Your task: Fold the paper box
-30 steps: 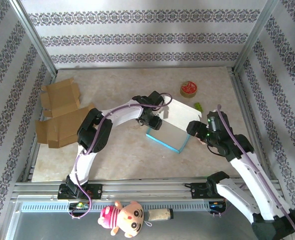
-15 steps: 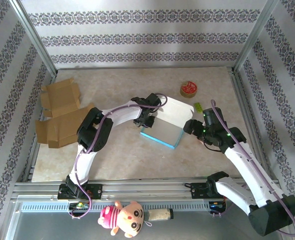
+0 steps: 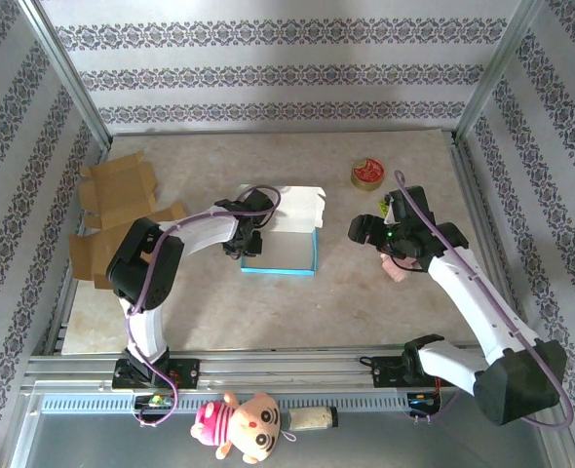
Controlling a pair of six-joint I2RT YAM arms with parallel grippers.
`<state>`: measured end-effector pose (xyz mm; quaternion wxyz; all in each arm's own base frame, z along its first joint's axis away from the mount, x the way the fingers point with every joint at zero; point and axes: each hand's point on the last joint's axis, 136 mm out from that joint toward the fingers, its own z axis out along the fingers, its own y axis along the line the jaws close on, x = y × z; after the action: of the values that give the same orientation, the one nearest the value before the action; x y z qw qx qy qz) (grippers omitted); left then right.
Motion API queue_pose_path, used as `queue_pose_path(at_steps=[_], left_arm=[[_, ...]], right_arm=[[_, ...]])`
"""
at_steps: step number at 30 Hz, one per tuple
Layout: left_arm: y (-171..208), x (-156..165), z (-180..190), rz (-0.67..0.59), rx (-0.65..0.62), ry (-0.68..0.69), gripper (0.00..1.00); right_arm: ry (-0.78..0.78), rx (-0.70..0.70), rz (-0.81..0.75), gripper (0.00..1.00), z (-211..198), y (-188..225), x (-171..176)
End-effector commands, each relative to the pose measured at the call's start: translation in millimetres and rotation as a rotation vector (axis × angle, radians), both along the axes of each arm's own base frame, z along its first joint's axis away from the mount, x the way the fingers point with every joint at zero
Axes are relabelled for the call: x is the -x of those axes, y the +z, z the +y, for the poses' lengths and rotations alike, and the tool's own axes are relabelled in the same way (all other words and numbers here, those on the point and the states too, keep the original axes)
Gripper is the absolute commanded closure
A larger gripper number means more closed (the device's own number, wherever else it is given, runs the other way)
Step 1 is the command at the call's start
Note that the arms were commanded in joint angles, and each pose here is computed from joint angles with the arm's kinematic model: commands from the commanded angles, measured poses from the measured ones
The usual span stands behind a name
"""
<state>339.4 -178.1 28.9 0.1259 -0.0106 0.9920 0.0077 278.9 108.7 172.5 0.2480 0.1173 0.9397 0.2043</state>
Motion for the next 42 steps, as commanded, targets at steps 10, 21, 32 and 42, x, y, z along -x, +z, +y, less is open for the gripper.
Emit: queue_pose_path(at_steps=[10,21,32,42], left_arm=[[128,17,-14,-0.271,0.297,-0.032,0.46],[265,57,-30,-0.713,0.59,-0.363,0.15],[219,-15,32,-0.554,0.41,-0.237,0.05],[179,-49,43,-0.432,0.353,-0.319,0.0]], right_arm=[[0.089,0.181,-0.125,0.15,-19,18,-26],[0.179,0.182,-0.127,0.13,-21,31,-84],[0.505,-0.121,-0.222,0.12,75,36,-79],[0.522,0.035,-0.225,0.13,94,-6,-111]])
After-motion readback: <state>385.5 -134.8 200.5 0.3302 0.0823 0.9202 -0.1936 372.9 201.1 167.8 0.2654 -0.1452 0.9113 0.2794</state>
